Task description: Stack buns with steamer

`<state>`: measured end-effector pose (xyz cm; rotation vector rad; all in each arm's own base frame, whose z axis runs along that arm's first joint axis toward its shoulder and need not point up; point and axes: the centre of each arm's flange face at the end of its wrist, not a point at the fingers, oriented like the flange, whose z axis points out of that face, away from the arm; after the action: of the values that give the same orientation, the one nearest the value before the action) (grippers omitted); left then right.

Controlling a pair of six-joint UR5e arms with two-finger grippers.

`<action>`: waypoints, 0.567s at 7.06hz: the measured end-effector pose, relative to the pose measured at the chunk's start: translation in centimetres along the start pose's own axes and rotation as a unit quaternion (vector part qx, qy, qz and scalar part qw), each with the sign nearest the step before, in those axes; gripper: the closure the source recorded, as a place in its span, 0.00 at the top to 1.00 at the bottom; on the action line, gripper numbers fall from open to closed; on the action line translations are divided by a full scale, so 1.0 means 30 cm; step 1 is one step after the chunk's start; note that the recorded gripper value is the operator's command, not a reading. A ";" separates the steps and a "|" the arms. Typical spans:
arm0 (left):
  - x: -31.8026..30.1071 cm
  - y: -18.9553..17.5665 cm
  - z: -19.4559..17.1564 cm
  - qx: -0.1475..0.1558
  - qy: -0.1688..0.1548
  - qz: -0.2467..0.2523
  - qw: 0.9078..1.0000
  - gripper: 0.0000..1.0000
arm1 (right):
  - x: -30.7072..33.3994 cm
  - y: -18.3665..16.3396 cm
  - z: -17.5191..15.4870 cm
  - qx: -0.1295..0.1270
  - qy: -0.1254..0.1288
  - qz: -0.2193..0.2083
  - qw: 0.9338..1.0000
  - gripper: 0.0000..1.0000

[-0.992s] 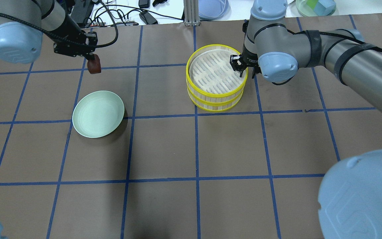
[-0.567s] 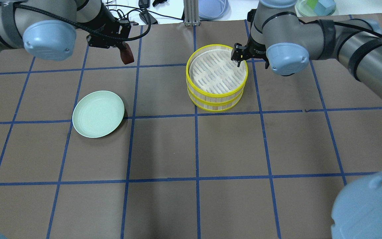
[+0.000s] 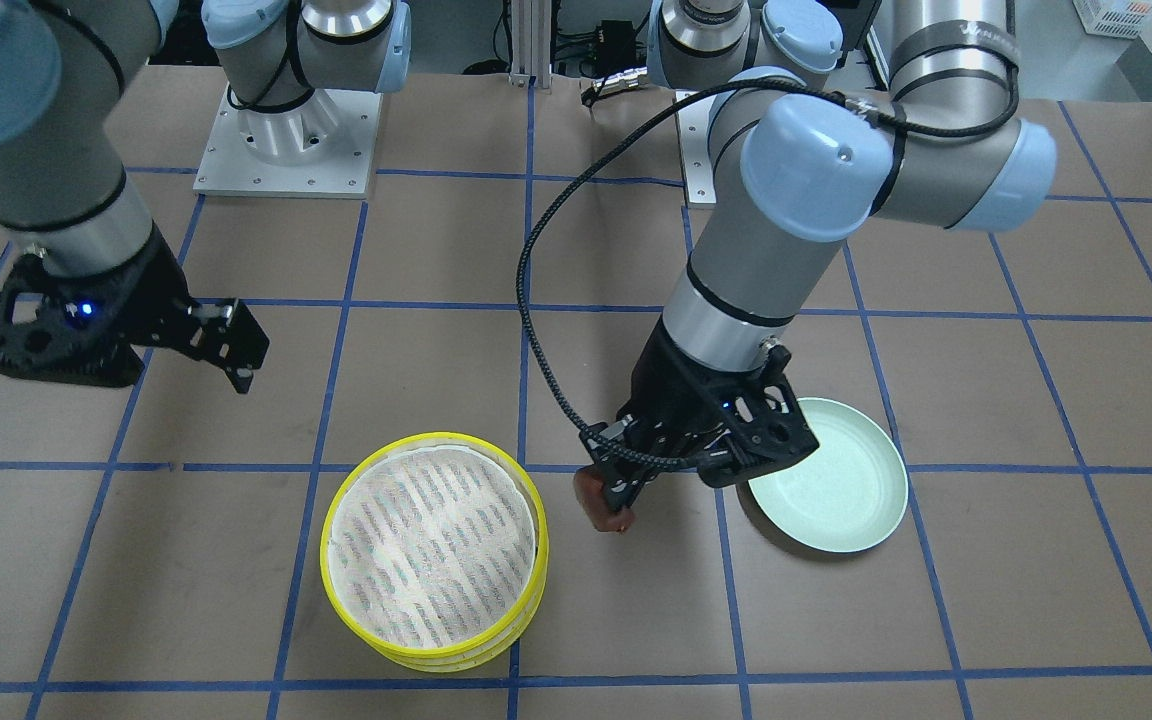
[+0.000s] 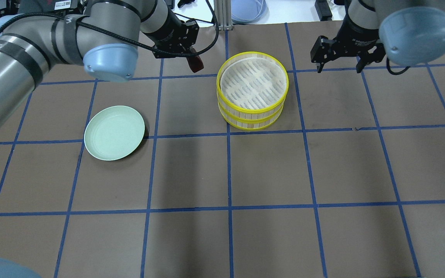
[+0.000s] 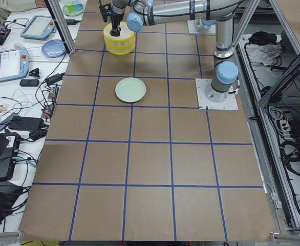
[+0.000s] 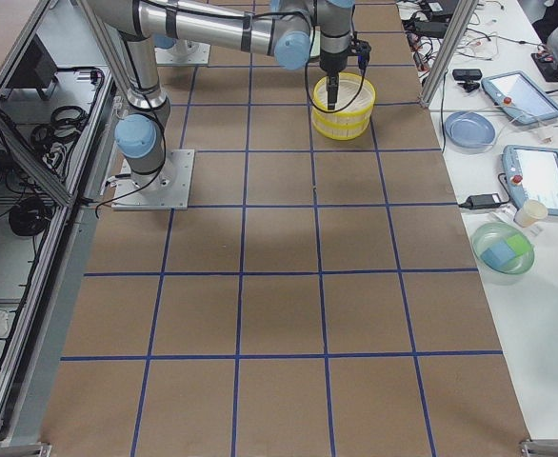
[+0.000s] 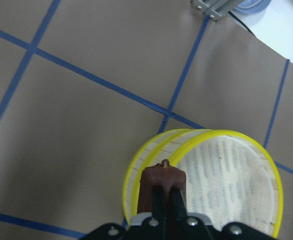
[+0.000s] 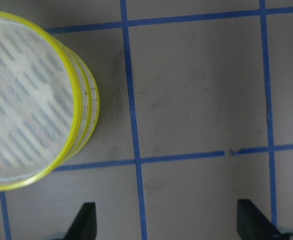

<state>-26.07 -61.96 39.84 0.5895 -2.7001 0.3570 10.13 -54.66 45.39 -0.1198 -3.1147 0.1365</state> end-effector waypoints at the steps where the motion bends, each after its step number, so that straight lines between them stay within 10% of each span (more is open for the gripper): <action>1: 0.042 0.028 0.051 0.000 0.020 0.003 1.000 0.00 | -0.001 0.069 -0.082 -0.004 -0.001 -0.002 1.000 1.00; 4: 0.074 0.071 0.223 -0.016 0.030 0.001 0.999 0.00 | -0.086 0.147 -0.181 0.003 0.000 -0.022 1.000 1.00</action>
<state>-30.81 -62.97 34.29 0.5587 -2.6437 0.3249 13.19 -50.00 50.36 -0.0526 -3.1149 0.1464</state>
